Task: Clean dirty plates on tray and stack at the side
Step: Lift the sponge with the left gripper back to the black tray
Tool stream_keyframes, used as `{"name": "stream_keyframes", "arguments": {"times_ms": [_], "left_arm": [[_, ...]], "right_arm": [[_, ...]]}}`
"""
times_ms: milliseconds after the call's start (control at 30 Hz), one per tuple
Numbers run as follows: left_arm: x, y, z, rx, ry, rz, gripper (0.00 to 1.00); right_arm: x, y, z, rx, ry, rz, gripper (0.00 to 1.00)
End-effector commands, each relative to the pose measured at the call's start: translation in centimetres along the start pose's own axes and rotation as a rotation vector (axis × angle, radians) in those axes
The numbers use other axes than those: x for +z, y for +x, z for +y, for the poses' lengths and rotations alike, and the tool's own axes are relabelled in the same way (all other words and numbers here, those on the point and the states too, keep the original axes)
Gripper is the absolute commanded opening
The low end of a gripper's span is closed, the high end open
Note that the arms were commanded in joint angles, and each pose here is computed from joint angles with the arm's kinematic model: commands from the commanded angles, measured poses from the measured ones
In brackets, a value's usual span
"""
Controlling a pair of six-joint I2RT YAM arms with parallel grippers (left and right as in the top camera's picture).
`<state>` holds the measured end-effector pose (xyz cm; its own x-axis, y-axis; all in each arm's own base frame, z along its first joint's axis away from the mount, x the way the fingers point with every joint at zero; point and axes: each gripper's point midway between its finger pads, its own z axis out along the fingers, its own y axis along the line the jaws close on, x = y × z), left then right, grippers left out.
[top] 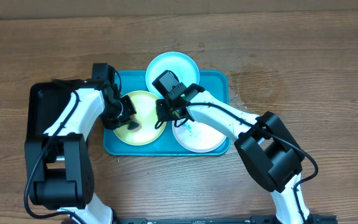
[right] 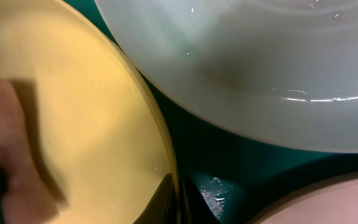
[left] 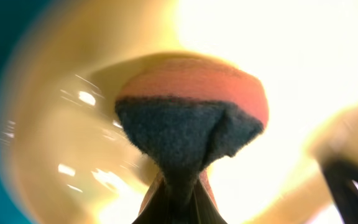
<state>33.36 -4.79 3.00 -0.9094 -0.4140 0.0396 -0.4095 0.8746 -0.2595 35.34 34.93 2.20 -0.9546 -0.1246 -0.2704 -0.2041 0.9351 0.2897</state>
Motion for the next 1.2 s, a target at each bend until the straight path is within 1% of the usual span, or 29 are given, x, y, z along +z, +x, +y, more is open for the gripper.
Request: {"name": "stream_keyframes", "arguments": {"times_ms": [0, 133, 333, 467, 567, 633, 767, 900, 967, 1033, 1067, 1167], "left_arm": [[0.1, 2.3, -3.3, 0.035, 0.119, 0.105, 0.04], [0.5, 3.2, -3.4, 0.065, 0.07, 0.116, 0.04], [0.3, 0.5, 1.9, 0.053, -0.251, -0.047, 0.04], [0.1, -1.0, 4.7, 0.061, -0.402, -0.146, 0.04], [-1.3, -2.4, 7.0, 0.058, -0.552, -0.232, 0.04], [-2.9, -3.4, 7.6, 0.019, -0.598, -0.286, 0.04], [-6.5, -5.3, 6.0, -0.021, -0.545, -0.361, 0.04], [-13.3, -7.6, 3.7, -0.064, -0.438, -0.493, 0.04], [-16.8, -8.2, 2.6, -0.095, -0.336, -0.547, 0.04], [-19.3, -8.4, 1.4, -0.12, -0.175, -0.562, 0.04], [-20.2, -8.3, 1.2, -0.134, -0.105, -0.561, 0.04], [-21.5, -8.0, 2.3, -0.188, 0.017, -0.533, 0.04]], "right_arm": [[0.1, -0.1, -0.3, 0.002, 0.013, -0.009, 0.04], [0.1, -0.1, -0.3, 0.002, 0.013, -0.009, 0.04], [0.1, 0.0, -0.4, 0.002, 0.016, -0.005, 0.04], [0.1, 0.0, -0.4, 0.002, 0.016, -0.005, 0.04], [0.1, 0.0, -0.4, 0.001, 0.016, -0.005, 0.04], [0.1, 0.0, -0.4, -0.005, 0.015, -0.005, 0.04], [-0.4, 0.0, 0.2, -0.043, 0.007, -0.011, 0.04], [-2.5, -1.2, 1.9, -0.125, 0.004, -0.074, 0.04], [-4.4, -2.4, 2.5, -0.164, 0.048, -0.147, 0.04], [-7.0, -4.0, 3.2, -0.211, 0.11, -0.251, 0.04], [-8.3, -4.6, 3.6, -0.237, 0.138, -0.299, 0.04], [-13.3, -6.5, 4.7, -0.331, 0.268, -0.481, 0.04]]}}
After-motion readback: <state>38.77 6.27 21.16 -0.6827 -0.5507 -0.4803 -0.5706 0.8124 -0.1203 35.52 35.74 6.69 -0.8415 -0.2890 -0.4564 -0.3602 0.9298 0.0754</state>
